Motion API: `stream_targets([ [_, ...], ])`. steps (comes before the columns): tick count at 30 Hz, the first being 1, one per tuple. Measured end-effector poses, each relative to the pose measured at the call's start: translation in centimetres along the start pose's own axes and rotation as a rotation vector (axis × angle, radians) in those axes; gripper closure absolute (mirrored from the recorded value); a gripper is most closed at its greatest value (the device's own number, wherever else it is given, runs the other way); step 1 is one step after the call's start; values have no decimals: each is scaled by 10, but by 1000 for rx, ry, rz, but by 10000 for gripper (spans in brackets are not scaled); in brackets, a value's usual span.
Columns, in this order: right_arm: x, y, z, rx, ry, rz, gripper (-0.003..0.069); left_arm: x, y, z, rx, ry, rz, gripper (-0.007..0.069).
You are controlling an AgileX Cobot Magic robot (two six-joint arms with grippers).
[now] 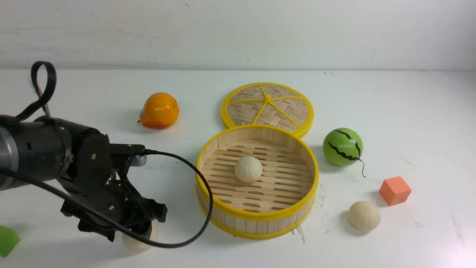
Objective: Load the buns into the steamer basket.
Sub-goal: Use the left arm to grab a steamed stuffed bun, then use the left arm to put the steamed stuffed bun into the steamer
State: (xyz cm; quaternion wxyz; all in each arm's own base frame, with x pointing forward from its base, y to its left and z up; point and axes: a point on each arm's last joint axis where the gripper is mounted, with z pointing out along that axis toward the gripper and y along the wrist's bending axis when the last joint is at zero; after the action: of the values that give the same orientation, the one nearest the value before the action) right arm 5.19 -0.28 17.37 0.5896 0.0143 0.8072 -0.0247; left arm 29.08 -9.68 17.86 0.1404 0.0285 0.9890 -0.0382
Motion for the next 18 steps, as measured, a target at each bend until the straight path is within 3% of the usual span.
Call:
stream_targets([
  [2,0,0,0,0,0,0,420,-1,-1,2,6,-2,-10,139],
  [4,0,0,0,0,0,0,420,-1,-2,5,15,3,-25,197],
  [11,0,0,0,0,0,0,420,-5,-3,-2,17,17,-29,593],
  [13,0,0,0,0,0,0,420,-14,-6,-18,23,9,-22,629],
  [18,0,0,0,0,0,0,420,-37,-26,-74,95,-112,36,629],
])
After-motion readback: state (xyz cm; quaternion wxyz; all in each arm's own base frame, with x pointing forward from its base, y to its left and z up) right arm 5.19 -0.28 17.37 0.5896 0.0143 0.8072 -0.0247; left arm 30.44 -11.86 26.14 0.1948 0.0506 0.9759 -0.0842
